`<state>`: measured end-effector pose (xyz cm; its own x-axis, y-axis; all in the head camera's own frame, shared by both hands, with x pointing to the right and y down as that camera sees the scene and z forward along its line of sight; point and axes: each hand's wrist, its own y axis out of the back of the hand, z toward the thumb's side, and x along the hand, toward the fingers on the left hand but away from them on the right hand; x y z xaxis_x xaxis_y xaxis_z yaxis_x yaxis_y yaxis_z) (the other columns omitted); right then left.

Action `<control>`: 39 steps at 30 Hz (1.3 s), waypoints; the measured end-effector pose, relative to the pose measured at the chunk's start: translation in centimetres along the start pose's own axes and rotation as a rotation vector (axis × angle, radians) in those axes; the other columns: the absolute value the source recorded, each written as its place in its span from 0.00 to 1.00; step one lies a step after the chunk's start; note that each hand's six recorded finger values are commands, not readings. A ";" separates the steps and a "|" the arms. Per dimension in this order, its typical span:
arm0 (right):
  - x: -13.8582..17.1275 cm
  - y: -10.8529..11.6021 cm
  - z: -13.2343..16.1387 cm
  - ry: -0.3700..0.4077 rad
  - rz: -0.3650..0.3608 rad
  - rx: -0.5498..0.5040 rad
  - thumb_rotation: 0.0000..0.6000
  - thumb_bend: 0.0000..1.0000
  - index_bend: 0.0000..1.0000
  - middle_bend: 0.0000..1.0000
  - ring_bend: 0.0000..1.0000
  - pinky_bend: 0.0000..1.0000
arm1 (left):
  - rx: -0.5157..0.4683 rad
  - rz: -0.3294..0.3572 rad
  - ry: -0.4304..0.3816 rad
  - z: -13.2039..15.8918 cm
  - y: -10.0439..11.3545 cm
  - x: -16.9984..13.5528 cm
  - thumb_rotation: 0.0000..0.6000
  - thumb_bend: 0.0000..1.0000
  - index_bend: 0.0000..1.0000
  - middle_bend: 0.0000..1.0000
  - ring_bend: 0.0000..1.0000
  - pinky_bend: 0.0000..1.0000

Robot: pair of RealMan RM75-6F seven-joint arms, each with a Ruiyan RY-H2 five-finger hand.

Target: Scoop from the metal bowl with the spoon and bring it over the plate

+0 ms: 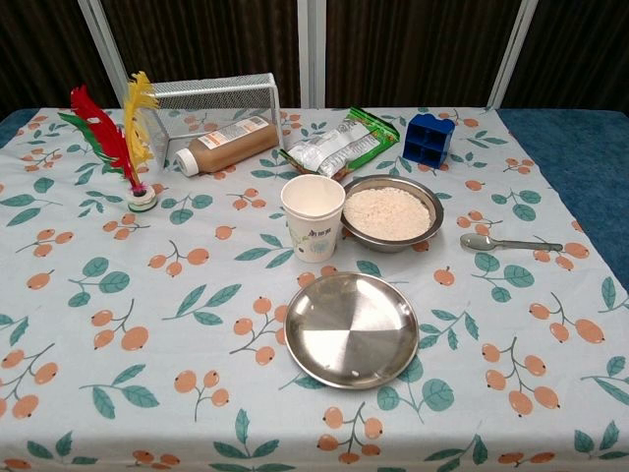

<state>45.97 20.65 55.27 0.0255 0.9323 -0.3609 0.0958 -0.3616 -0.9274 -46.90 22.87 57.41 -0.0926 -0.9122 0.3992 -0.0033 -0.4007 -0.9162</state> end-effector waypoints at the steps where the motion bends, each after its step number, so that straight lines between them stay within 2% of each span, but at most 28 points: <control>1: 0.0 0.0 0.0 0.001 0.001 -0.002 1.00 0.08 0.24 0.32 0.12 0.18 | 0.000 -0.001 0.000 0.0 0.0 -0.1 1.00 0.07 0.25 0.22 0.12 0.11; 8: 0.0 -0.1 0.4 0.022 0.015 -0.010 1.00 0.08 0.24 0.33 0.12 0.18 | -0.005 -0.004 0.002 -0.1 -0.2 -0.3 1.00 0.07 0.25 0.22 0.12 0.11; 11: -0.3 -0.1 0.8 0.040 0.024 -0.015 1.00 0.08 0.15 0.33 0.12 0.18 | -0.005 0.001 -0.001 0.0 -0.1 -0.2 1.00 0.07 0.25 0.22 0.12 0.11; 13: -0.8 -0.3 1.1 0.052 0.034 -0.018 1.00 0.08 0.14 0.32 0.12 0.18 | -0.002 0.002 -0.001 0.0 -0.2 -0.2 1.00 0.07 0.25 0.22 0.12 0.11; 18: -2.9 -1.2 2.5 0.106 0.086 -0.006 1.00 0.08 0.14 0.32 0.12 0.18 | -0.003 0.003 -0.008 0.1 -0.2 -0.1 1.00 0.07 0.25 0.22 0.12 0.11; 20: -4.0 -1.8 3.3 0.131 0.112 0.002 1.00 0.08 0.19 0.35 0.11 0.18 | -0.005 0.004 -0.009 0.1 -0.2 -0.1 1.00 0.07 0.25 0.22 0.12 0.11; 23: -6.0 -3.1 4.8 0.169 0.164 0.010 1.00 0.08 0.29 0.39 0.12 0.18 | -0.008 0.004 -0.008 0.1 -0.2 -0.1 1.00 0.07 0.25 0.22 0.12 0.11; 26: -8.3 -5.0 6.6 0.206 0.217 0.020 1.00 0.08 0.33 0.41 0.12 0.18 | -0.011 0.003 -0.007 0.0 -0.3 -0.2 1.00 0.07 0.25 0.22 0.12 0.11; 33: -12.9 -9.8 10.2 0.254 0.289 0.078 1.00 0.09 0.35 0.43 0.12 0.18 | -0.020 -0.006 0.006 -0.3 -0.5 -0.4 1.00 0.07 0.25 0.22 0.12 0.11; 39: -14.2 -12.8 10.8 0.240 0.331 0.123 1.00 0.10 0.35 0.45 0.13 0.18 | -0.024 -0.013 0.007 -0.3 -0.6 -0.4 1.00 0.07 0.25 0.22 0.12 0.11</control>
<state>33.65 11.93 71.23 0.2668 0.7368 -0.6213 -0.0752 -0.6267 -0.7756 -47.18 23.47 57.82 -0.0998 -0.9062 0.4109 -0.0283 -0.4103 -0.9115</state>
